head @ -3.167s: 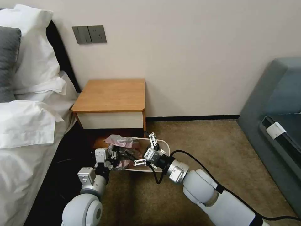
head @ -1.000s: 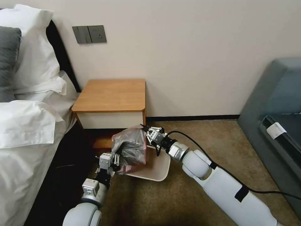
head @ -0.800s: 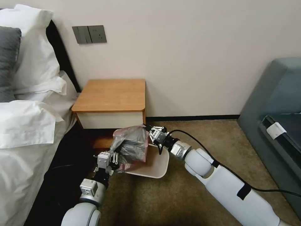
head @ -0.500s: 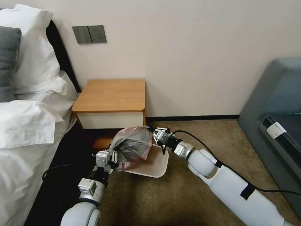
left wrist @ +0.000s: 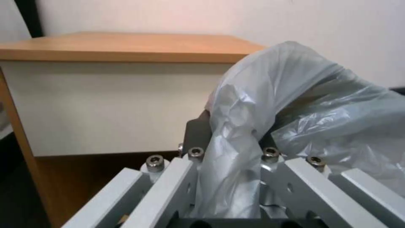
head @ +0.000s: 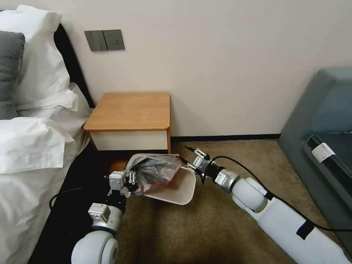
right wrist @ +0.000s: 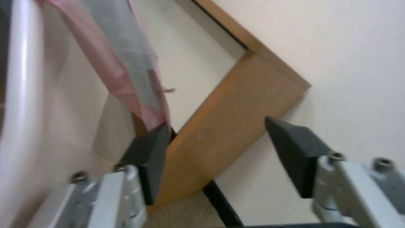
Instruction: Pick up the garbage bag from the table and place it over the trash can.
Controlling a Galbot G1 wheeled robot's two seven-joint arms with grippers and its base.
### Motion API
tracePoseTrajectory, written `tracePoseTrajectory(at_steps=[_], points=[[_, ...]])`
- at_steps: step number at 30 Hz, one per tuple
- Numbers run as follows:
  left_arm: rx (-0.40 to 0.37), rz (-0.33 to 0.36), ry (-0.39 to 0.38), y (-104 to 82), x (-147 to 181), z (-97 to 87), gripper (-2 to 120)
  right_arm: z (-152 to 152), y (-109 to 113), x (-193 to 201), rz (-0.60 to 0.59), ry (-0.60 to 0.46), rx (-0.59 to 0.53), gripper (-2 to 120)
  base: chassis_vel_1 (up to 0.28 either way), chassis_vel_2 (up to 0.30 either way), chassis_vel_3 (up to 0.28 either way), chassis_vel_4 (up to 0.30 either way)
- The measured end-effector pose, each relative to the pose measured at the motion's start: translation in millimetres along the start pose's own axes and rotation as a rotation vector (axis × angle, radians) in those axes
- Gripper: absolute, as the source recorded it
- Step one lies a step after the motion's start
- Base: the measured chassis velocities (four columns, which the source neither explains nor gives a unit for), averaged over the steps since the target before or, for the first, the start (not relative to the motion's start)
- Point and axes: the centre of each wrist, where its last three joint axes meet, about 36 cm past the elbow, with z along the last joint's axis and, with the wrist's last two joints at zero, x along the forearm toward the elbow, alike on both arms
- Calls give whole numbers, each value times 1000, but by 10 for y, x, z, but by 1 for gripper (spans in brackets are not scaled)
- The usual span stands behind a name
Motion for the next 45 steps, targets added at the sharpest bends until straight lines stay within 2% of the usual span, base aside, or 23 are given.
tracePoseTrajectory(at_steps=[2,4,5,10,15,20,26,27,30,31,33,34,35,36,38,45], points=[[4,-3,8,0,-9,36,8,-25,-63,59,15,-4,3,76,0,0,0,0],[5,-4,10,0,-12,45,8,-37,-81,79,20,-6,4,80,0,0,0,0],[7,-8,17,3,-23,78,8,-76,-122,133,34,-16,5,88,0,0,0,0],[11,-20,33,18,-48,151,7,-214,-208,285,84,-53,-8,99,0,0,0,0],[22,-41,39,31,-81,208,6,-431,-204,433,162,-100,-81,100,0,0,0,0],[30,-59,50,27,-108,255,4,-757,-57,527,239,-150,-242,100,0,0,0,0],[35,-65,63,21,-108,304,4,-990,43,568,232,-192,-332,100,0,0,0,0],[36,-66,66,21,-106,311,4,-1039,68,577,225,-194,-361,100,0,0,0,0],[39,-77,73,19,-109,328,4,-1395,267,653,167,-170,-643,100,0,0,0,0],[39,-77,73,19,-109,328,4,-1395,267,653,167,-170,-643,100,0,0,0,0],[44,-81,73,13,-121,325,4,-1692,440,714,107,-136,-899,100,0,0,0,0],[45,-81,73,11,-124,323,4,-1753,473,722,102,-123,-949,100,0,0,0,0],[45,-81,73,11,-124,323,4,-1753,473,722,102,-123,-949,100,0,0,0,0],[47,-80,71,5,-131,308,4,-1894,541,732,94,-67,-1068,100,0,0,0,0],[48,-80,62,0,-132,267,4,-2024,636,719,81,28,-1183,99,0,0,0,0],[50,-80,39,-28,-64,150,4,-2032,794,633,62,139,-1236,92,0,0,0,0]])
